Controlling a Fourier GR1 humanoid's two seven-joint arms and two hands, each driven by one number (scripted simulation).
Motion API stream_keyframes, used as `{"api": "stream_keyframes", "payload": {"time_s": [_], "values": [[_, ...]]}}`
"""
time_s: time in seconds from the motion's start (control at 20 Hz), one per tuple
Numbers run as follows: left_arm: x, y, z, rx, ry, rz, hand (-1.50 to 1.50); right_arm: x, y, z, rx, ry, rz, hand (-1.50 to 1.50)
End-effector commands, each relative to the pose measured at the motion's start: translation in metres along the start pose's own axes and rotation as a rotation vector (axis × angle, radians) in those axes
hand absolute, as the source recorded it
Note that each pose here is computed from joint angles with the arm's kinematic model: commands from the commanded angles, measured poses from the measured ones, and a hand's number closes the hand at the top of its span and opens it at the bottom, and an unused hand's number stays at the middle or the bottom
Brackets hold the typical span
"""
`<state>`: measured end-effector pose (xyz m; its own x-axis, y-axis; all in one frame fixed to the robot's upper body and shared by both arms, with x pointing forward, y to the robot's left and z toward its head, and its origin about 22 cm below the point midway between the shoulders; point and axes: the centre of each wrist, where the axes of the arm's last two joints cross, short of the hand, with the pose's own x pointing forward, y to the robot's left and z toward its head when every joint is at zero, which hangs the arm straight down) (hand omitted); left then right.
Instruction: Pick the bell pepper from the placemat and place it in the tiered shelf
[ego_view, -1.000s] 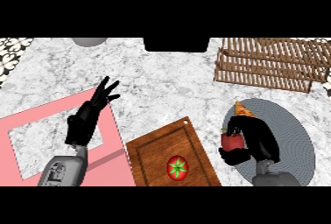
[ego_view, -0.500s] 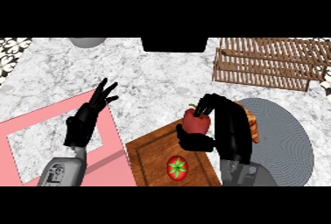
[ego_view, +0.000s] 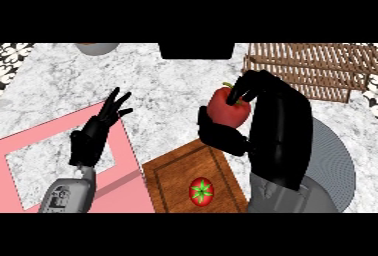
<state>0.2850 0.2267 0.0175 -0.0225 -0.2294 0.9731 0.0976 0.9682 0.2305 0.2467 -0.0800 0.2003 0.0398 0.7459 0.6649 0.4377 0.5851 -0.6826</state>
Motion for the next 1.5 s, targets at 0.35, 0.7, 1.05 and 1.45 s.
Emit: {"api": "stream_keyframes", "payload": {"time_s": [0.35, 0.7, 1.05, 1.45], "values": [[0.004, -0.003, 0.001, 0.0, 0.004, -0.015, 0.0, 0.032, -0.045, -0.062, -0.239, 0.1, 0.112, 1.5], [-0.013, 0.004, -0.002, 0.004, -0.001, -0.008, 0.0, 0.047, -0.069, -0.102, -0.299, 0.117, 0.089, 1.5], [-0.002, -0.012, 0.005, -0.016, -0.009, -0.004, 0.0, 0.024, -0.082, -0.136, -0.375, 0.101, 0.16, 1.5], [-0.002, 0.005, 0.013, 0.0, 0.006, 0.006, 0.0, 0.015, -0.082, -0.161, -0.398, 0.049, 0.265, 1.5]]}}
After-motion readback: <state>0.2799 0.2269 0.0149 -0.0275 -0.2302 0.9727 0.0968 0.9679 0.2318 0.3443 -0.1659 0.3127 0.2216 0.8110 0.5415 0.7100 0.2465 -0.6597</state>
